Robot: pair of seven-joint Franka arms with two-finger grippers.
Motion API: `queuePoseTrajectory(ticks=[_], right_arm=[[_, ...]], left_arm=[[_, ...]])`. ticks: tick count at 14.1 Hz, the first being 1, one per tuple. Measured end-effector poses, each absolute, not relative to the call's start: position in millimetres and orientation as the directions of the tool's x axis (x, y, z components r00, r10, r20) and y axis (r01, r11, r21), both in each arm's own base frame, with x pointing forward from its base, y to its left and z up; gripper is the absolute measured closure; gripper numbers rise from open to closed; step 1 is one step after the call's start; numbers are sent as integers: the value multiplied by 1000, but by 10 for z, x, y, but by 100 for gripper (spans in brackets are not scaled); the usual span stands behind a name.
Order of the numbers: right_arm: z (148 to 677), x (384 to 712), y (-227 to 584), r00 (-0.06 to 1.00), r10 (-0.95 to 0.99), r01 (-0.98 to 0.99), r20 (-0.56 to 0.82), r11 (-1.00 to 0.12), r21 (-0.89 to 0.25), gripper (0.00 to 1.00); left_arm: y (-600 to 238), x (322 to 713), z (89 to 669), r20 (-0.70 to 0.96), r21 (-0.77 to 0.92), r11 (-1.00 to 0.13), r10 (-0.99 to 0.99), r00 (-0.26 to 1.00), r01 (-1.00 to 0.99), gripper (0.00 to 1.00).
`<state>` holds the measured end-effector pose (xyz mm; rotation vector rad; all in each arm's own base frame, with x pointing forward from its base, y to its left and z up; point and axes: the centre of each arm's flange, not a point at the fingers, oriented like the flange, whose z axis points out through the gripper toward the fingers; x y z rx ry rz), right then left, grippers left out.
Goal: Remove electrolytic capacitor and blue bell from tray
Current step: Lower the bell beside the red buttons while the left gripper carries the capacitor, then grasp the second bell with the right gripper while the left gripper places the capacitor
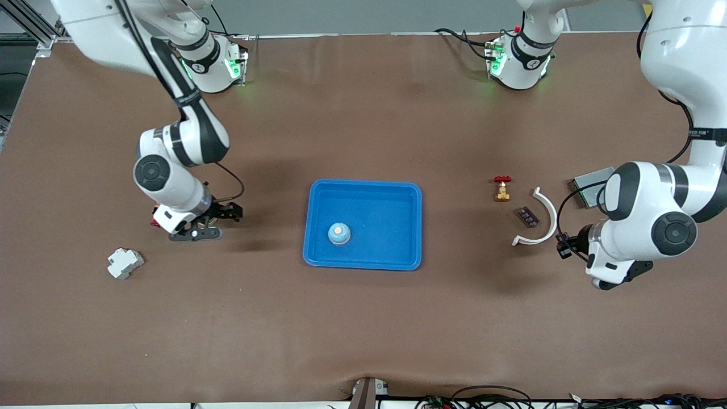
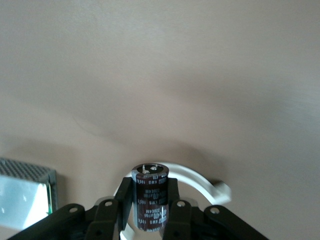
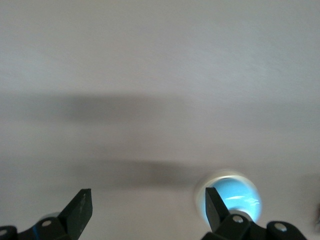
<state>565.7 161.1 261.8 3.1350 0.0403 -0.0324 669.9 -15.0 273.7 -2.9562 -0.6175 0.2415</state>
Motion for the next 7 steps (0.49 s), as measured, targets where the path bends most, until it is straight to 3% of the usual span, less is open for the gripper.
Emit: queuePoseTrajectory(ticks=[4,7], right_arm=[[3041,5602,2706,993,-111,-109,49,-993,-38,0],[2968,5617,3132,984,-175,-172,31,-982,-81,0]], left_arm=[[7,6758,2302,-86,-164,-919,374,923,357,67],[68,6790,2164,-55,-168,-923,360,931,347,67]])
